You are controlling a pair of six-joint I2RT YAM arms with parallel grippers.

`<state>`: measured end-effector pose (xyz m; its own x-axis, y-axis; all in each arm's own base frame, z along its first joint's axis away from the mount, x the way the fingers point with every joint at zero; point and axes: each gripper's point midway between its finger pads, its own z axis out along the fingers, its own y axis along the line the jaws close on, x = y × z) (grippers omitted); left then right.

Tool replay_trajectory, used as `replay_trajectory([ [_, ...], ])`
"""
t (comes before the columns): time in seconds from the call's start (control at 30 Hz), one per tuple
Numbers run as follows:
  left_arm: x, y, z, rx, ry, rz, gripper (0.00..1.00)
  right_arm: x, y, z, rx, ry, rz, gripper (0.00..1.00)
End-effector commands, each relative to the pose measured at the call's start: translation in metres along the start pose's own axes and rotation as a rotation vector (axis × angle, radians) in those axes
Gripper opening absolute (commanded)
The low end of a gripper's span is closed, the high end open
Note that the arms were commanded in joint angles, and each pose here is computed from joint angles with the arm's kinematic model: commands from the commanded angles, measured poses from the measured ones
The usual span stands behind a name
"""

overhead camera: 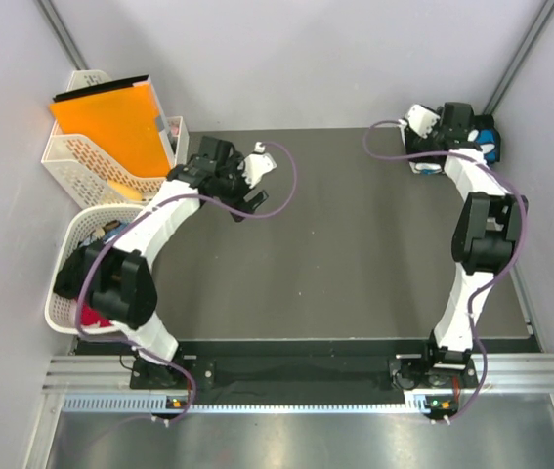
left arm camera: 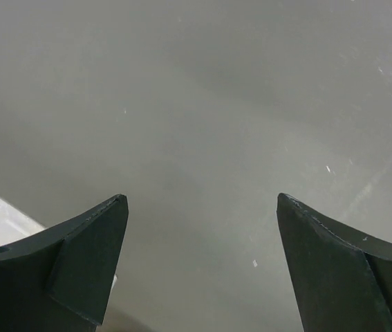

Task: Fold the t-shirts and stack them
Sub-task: Put the neatly folded tshirt into the corner of the board with the right arm

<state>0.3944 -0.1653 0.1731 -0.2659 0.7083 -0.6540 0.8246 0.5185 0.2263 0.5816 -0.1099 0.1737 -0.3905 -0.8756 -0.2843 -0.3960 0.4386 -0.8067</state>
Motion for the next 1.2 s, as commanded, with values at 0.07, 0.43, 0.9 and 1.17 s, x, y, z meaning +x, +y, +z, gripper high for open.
replay_trajectory([
  [0.07, -0.052, 0.003, 0.051, 0.020, -0.044, 0.059, 0.72, -0.018, -0.023, 0.004, 0.064, 0.033, 0.137, 0.66],
  [0.43, -0.113, -0.016, 0.089, 0.123, -0.161, 0.025, 0.82, -0.032, -0.040, -0.036, 0.020, -0.017, 0.454, 0.69],
  [0.9, -0.092, 0.002, -0.005, -0.119, -0.124, 0.140, 0.99, -0.021, -0.073, -0.047, 0.270, 0.051, 0.275, 0.70],
  [1.17, -0.087, 0.004, -0.029, -0.172, -0.120, 0.173, 0.99, -0.023, -0.082, 0.014, 0.384, 0.156, -0.018, 0.72],
])
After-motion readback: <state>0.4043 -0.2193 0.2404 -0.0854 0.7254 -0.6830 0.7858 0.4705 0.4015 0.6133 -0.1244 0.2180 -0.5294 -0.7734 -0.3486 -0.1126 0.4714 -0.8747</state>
